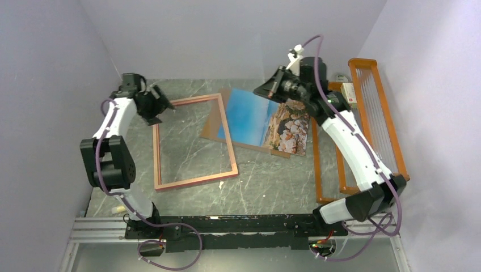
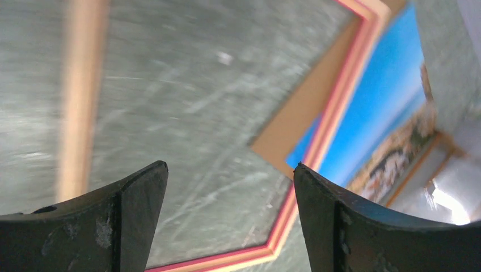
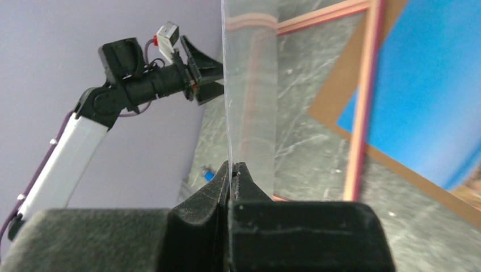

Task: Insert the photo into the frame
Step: Place the photo frame item in the photo frame.

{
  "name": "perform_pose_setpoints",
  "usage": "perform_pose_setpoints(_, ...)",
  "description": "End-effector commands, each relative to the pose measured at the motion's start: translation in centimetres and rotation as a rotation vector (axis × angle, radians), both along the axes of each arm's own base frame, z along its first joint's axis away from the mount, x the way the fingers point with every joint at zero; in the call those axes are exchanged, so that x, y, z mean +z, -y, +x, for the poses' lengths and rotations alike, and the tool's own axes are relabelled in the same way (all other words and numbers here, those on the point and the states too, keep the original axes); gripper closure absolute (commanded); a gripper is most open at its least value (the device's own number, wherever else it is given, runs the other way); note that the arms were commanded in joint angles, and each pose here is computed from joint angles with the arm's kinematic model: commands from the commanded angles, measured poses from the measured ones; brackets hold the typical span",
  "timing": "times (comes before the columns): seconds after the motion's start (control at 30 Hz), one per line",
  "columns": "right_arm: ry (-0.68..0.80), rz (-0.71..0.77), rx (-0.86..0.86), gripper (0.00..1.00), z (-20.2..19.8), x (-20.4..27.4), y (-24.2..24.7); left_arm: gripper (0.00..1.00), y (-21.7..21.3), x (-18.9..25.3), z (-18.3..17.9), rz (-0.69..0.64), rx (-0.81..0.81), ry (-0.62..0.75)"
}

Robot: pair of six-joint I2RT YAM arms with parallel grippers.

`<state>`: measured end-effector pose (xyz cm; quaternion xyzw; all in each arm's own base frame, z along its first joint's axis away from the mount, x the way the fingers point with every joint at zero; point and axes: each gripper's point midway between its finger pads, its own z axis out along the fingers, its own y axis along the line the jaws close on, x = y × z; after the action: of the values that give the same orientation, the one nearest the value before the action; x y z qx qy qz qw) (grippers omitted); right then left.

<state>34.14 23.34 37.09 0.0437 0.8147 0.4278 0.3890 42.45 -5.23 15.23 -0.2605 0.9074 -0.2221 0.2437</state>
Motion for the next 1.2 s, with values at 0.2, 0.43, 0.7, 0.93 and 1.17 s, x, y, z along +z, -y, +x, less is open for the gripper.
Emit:
perform_pose_setpoints(0.2, -0.043, 0.249, 0.212, 1.00, 0.5, -0.7, -14.0, 0.16, -11.5, -5.1, -4.9, 0.034, 0.274, -0.164)
perform_pose_setpoints(0.43, -0.157, 0.305, 0.173, 1.00, 1.7, -4.5, -17.9, 0.15, -16.5, -6.5, -7.4, 0.034, 0.475, -0.232)
perform_pose_setpoints(0.7, -0.204, 0.302, 0.171, 1.00, 2.1, -6.9, -20.6, 0.16, -17.4, -7.3, -7.9, -0.077, 0.501, -0.207)
perform_pose_setpoints(0.93, -0.232, 0.259, 0.150, 1.00, 3.2, -9.2, -21.9, 0.16, -17.0, -8.8, -7.7, -0.145, 0.525, -0.216)
perform_pose_setpoints(1.17, -0.205, 0.217, 0.133, 1.00, 4.3, -10.3, -22.0, 0.17, -16.3, -10.0, -7.8, -0.183, 0.480, -0.233)
